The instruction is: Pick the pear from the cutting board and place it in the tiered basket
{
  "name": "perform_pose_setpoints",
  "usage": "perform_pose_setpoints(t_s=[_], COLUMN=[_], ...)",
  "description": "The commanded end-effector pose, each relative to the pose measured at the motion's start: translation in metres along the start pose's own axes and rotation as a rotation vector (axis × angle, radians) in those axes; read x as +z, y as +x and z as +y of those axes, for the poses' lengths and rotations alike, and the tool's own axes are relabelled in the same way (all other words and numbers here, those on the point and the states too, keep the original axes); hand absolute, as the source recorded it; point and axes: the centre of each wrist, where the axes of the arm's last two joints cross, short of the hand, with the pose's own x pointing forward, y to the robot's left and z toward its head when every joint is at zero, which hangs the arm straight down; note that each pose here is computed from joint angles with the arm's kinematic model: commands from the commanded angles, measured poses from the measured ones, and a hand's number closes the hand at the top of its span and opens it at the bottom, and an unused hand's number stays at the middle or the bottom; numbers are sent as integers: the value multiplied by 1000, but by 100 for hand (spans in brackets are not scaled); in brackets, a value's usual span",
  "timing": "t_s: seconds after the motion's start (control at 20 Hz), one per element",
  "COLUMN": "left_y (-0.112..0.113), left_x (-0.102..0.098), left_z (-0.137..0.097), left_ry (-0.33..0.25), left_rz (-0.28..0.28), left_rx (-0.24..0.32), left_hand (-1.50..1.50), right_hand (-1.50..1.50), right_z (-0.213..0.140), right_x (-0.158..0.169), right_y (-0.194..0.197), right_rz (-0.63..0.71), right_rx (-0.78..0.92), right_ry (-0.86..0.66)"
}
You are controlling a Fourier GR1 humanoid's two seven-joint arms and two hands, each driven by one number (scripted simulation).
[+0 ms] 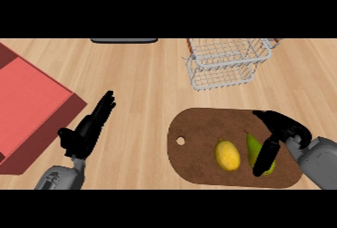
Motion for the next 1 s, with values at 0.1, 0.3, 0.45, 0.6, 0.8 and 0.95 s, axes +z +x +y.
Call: perform_pose_setpoints(t_s=[0.1,0.3,0.45,0.6,0.8,0.95], left_y=[0,7,-16,-1,-20,-11], left_x=[7,-7,17,-10,2,11], left_z=[-14,11,1,13,2,4], left_ry=[-22,-4,3,-14,-1,-15], left_rz=[-8,-15,-13,-17,-7,0], left_rx=[7,7,-3,-19,-2,2], left_hand=[0,0,0,0,0,0], right_hand=[-150,-150,-150,150,150,150], right_z=[21,33,24,48,45,20], right_x=[-13,-8,-12,-26,-26,-32], right_y=[10,1,-8,-4,-5,4], right_rz=[108,99,97,3,-65,-78], right_rx=[-14,3,-12,-106,-90,-110], right_ry=[21,29,15,-22,-89,-106])
